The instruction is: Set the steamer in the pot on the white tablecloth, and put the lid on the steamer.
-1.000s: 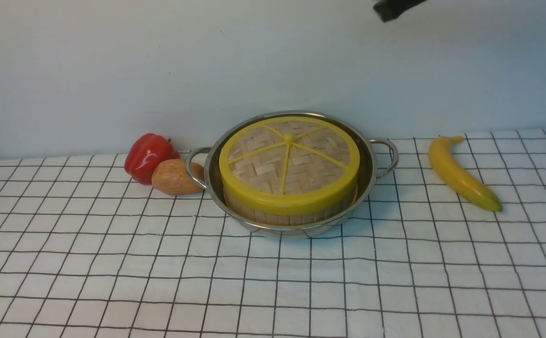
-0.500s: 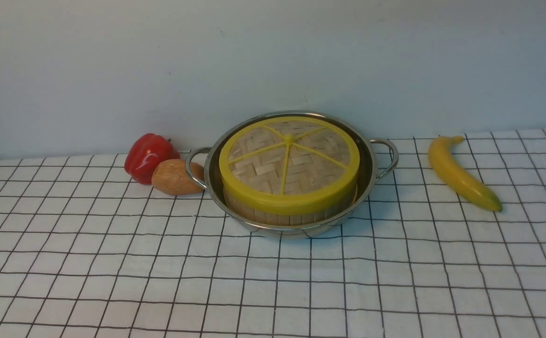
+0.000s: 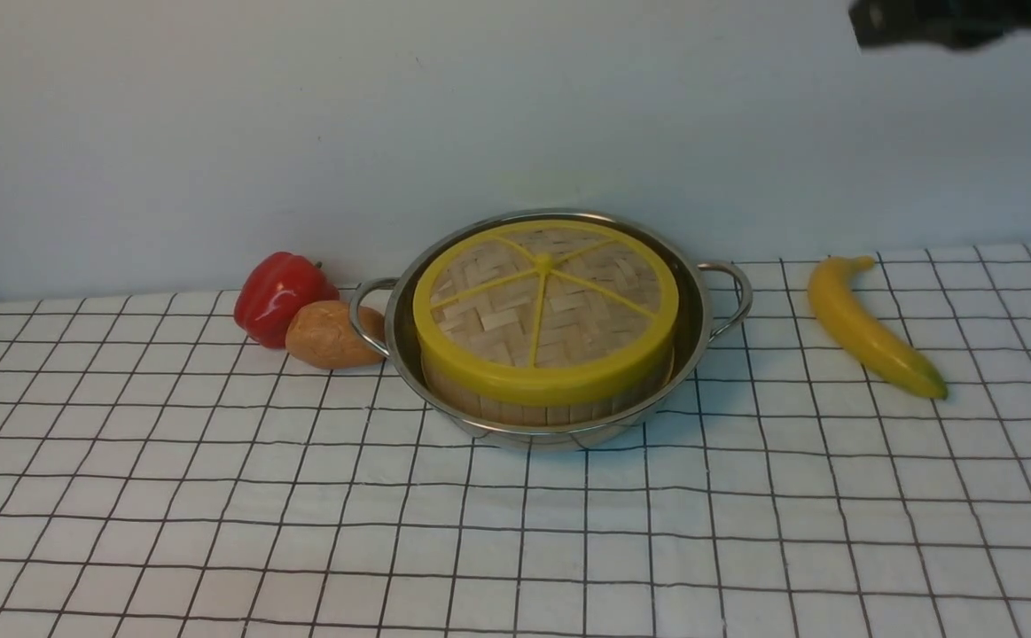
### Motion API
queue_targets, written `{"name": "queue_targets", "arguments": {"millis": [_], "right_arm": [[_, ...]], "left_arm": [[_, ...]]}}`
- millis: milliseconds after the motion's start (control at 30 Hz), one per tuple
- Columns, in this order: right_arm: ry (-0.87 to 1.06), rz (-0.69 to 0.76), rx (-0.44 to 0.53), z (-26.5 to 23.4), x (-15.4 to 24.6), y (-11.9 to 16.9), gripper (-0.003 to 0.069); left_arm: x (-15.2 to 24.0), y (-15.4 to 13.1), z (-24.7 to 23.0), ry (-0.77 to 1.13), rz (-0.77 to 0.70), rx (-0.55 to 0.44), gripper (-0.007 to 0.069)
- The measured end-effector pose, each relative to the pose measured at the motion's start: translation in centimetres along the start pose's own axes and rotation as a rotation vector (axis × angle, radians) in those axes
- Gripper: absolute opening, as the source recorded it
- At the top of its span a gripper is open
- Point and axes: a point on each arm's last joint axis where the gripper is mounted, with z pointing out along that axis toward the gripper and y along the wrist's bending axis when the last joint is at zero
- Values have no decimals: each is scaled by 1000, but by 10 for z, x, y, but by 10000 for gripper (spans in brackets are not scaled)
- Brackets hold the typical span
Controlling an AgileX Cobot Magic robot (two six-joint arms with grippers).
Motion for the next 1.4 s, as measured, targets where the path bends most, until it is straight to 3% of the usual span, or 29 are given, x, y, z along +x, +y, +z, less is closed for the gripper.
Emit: {"name": "queue_targets", "arguments": {"millis": [367,500,600,767,1000,1400], "right_arm": [[-333,190,283,-57,161,-21,41],[-480,179,416,-84,214,-15,51],[-549,171,461,-92,237,-9,59],[-616,157,478,-88,277,1,70],[-569,178,471,-60,320,0,88],[-503,201,456,-50,330,0,117]], "left_arm": [[0,0,0,0,0,0,243],[0,0,0,0,0,0,243],[0,0,0,0,0,0,243],[0,0,0,0,0,0,243],[0,0,0,0,0,0,243],[0,0,0,0,0,0,243]]}}
